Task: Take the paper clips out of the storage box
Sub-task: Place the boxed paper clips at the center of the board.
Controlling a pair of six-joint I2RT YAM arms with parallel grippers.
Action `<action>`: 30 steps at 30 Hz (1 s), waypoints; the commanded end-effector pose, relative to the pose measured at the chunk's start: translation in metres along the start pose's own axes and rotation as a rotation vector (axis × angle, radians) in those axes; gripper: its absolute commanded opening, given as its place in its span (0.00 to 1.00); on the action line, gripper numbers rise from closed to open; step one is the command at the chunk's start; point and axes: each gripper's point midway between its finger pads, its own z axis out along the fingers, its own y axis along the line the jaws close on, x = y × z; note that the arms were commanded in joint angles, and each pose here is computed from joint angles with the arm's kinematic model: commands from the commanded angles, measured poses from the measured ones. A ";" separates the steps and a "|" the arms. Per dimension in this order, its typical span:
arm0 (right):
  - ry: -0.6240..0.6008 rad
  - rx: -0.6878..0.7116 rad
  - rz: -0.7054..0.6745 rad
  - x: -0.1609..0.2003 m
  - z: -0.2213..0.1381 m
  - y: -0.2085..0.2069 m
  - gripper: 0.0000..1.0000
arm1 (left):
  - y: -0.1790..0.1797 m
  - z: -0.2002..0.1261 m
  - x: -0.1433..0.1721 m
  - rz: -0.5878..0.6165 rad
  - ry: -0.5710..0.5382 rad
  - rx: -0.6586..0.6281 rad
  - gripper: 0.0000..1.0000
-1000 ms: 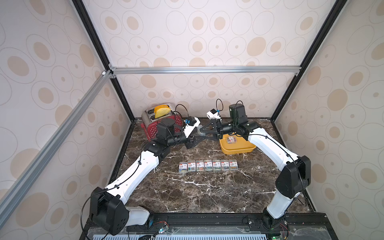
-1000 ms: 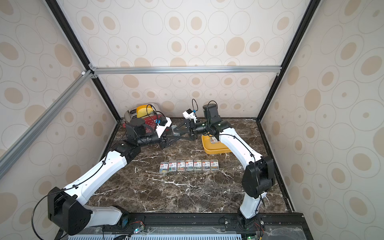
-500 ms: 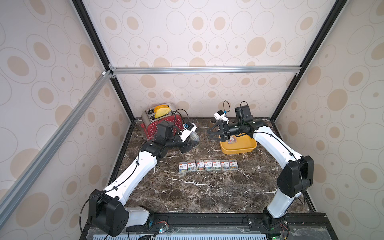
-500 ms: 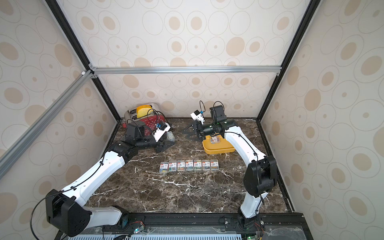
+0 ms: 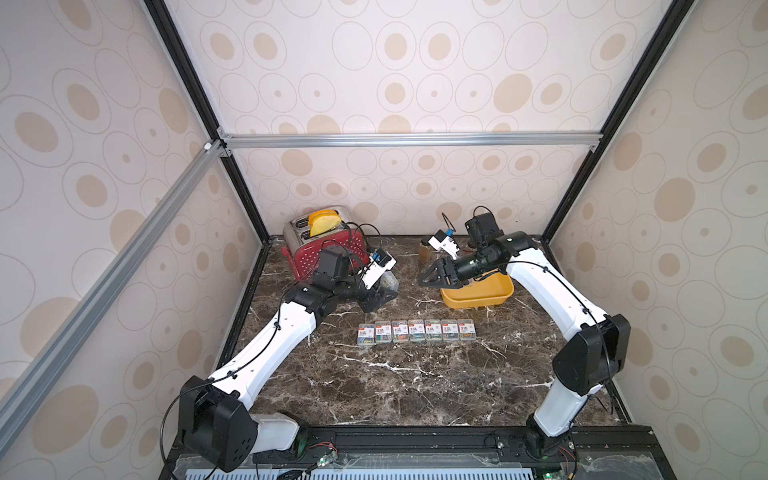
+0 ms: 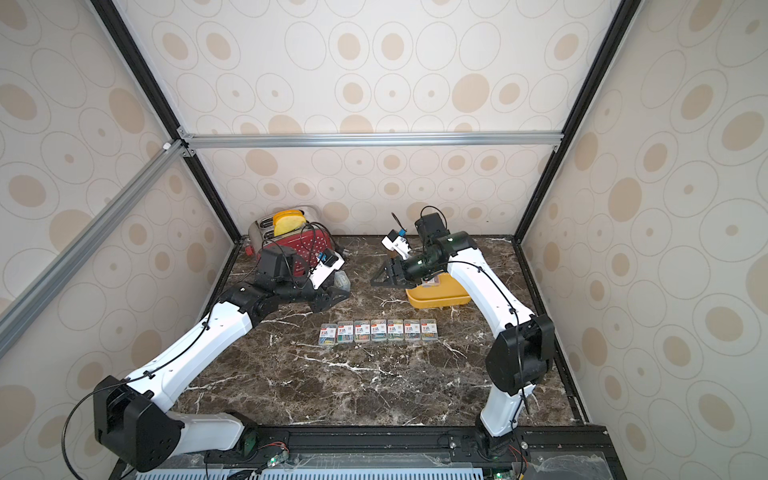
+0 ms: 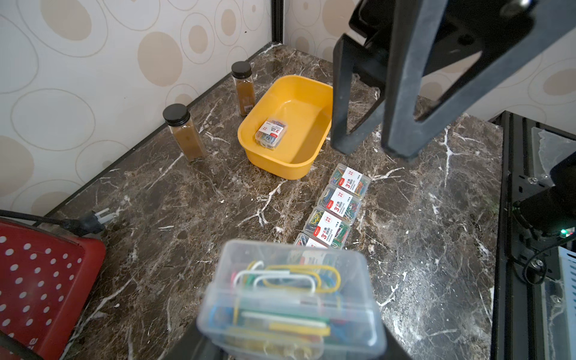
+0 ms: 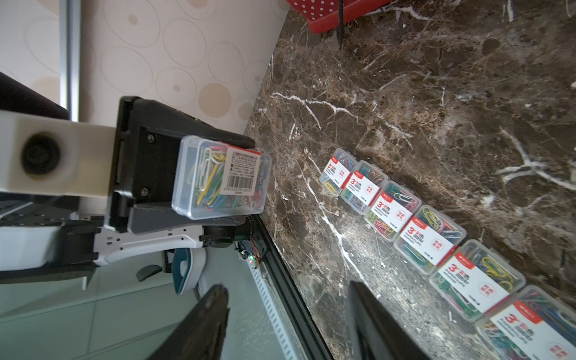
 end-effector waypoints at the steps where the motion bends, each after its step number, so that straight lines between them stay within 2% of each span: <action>1: 0.029 0.056 -0.057 0.009 -0.001 0.003 0.64 | -0.003 0.007 0.007 0.010 0.043 0.005 0.34; 11: 0.060 0.068 -0.085 0.012 0.011 0.007 0.67 | -0.006 0.014 0.011 0.016 0.067 0.009 0.34; 19: 0.021 0.034 -0.105 -0.005 0.011 0.020 0.66 | -0.019 0.026 0.015 0.050 0.109 0.034 0.34; 30: 0.068 0.035 -0.138 -0.002 0.040 0.023 0.66 | -0.020 0.032 0.002 0.043 0.089 0.043 0.37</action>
